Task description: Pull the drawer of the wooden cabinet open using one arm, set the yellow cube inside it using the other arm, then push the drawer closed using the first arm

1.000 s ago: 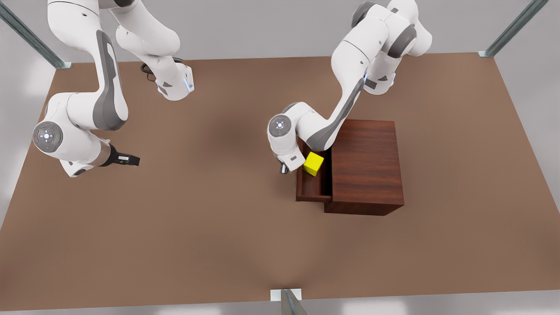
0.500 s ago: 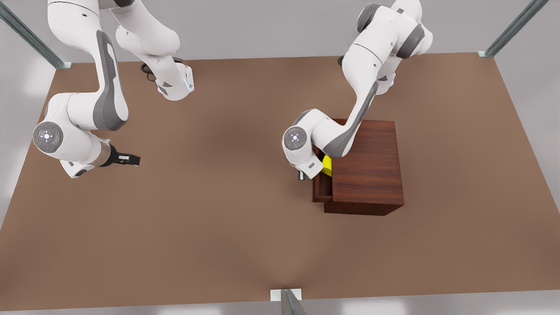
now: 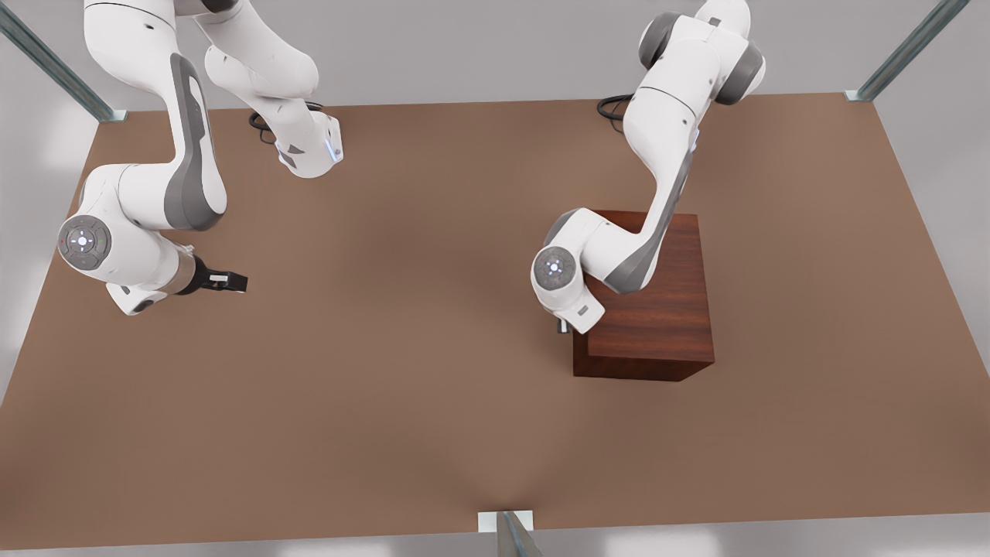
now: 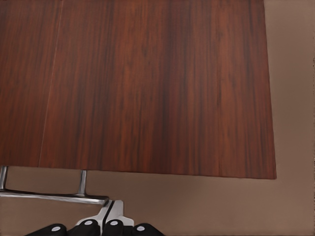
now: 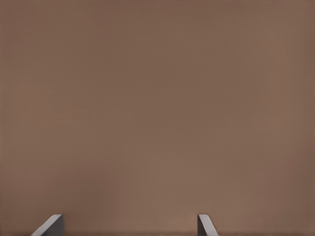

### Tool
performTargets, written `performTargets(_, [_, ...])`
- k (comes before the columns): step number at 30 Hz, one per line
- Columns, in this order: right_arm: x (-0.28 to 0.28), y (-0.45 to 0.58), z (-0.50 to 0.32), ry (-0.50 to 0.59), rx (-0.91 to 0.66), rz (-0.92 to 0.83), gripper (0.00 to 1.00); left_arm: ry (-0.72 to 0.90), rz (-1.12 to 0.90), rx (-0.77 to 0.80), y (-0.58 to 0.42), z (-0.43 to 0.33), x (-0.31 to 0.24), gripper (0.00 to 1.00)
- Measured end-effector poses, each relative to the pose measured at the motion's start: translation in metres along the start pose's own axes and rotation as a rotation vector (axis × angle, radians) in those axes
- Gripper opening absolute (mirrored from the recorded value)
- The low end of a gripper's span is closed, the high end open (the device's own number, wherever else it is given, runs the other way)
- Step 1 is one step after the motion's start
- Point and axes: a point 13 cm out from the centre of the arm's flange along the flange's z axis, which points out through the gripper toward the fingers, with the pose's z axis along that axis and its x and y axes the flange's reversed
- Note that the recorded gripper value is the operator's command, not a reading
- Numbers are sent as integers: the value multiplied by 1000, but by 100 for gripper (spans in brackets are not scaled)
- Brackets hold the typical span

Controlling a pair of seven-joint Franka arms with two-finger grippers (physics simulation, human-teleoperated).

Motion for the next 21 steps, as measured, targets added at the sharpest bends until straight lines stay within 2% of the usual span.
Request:
performTargets(1, [0,0,0,0,0,-1,100,5,3,2,-2,-2,0,22])
performTargets(2, [0,0,0,0,0,-2,100,12,4,10,-5,-7,0,100])
performTargets(5, [0,0,0,0,0,-2,100,50,2,60,-19,-41,2,100])
performTargets(7, [0,-1,0,0,0,-2,100,90,-30,94,-33,-95,-33,100])
performTargets(9, [0,-1,0,0,0,-3,100,133,-77,110,-40,-161,-128,100])
performTargets(10, [0,-1,0,0,0,-4,100,177,-122,102,-43,-185,-204,100])
performTargets(12, [0,-1,0,1,0,-5,100,239,-149,56,-33,-195,-338,100])
performTargets(14, [0,-1,0,1,0,-5,100,271,-63,20,-17,-183,-411,100])
performTargets(16, [0,-1,1,2,0,-6,100,295,101,21,-10,-178,-426,100])
performTargets(19, [0,-1,1,3,-1,-8,100,332,382,48,33,-165,-390,100])
performTargets(21, [0,-1,1,4,-1,-8,100,320,544,131,25,-175,-373,100])
